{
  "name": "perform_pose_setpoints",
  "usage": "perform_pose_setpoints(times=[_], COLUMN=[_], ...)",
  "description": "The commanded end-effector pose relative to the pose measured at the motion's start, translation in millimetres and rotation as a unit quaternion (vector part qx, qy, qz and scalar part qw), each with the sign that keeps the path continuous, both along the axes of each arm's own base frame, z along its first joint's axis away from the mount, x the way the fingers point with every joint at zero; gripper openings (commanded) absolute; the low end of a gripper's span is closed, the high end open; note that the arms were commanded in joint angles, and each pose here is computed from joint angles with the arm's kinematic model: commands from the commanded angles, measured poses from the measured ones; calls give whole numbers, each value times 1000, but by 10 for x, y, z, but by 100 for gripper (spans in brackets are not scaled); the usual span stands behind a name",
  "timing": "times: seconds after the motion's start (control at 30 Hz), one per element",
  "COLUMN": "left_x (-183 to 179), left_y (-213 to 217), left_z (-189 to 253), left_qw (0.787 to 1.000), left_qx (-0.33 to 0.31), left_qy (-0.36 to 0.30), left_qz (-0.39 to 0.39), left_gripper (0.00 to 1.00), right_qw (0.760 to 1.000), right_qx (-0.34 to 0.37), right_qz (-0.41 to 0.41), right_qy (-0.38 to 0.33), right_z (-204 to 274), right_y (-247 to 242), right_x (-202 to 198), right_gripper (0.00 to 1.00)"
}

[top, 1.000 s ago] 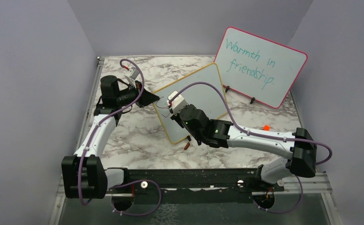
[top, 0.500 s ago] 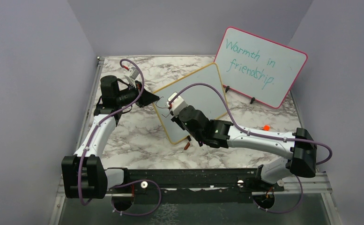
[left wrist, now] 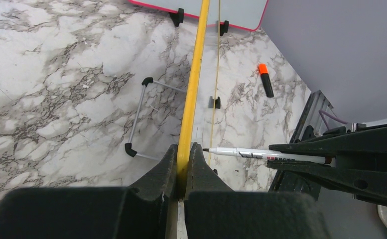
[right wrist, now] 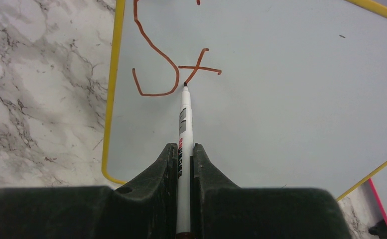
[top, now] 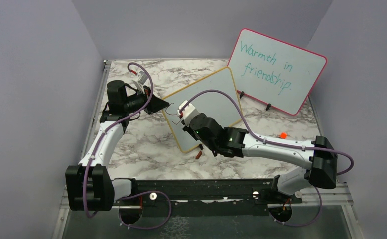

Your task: Write a sentence on the whiteboard

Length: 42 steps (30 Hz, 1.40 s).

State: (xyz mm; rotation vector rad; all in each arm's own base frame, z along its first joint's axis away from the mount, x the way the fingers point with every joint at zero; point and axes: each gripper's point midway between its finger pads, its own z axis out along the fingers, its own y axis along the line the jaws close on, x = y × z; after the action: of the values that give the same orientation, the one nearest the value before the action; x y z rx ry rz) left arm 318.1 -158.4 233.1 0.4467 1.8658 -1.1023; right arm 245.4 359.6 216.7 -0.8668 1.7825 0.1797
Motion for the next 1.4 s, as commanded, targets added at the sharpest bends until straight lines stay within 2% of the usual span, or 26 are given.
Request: perform_pose_setpoints(times=[0.0,0.73,0.93,1.37], left_x=[101,103,98,97], left_y=[95,98,95,99], left_z=[-291,-304,-299,-303], left_qw=[998,998,998,998], left_qx=[50,51,50,51], left_qy=[10,12,12,12], left_qz=[32,32,31,32], left_gripper=[0,0,0,0], right_qw=[999,998,998,997], right_qx=[-32,-46,-26,37], right_qz=[16,-36,-55,-39], right_qy=[33,7,-9,-46], right_z=[-274,-253,-156,230], right_y=[-78,-314,-337,-245], right_x=[-109,-16,35,63], right_gripper=[1,1,1,1])
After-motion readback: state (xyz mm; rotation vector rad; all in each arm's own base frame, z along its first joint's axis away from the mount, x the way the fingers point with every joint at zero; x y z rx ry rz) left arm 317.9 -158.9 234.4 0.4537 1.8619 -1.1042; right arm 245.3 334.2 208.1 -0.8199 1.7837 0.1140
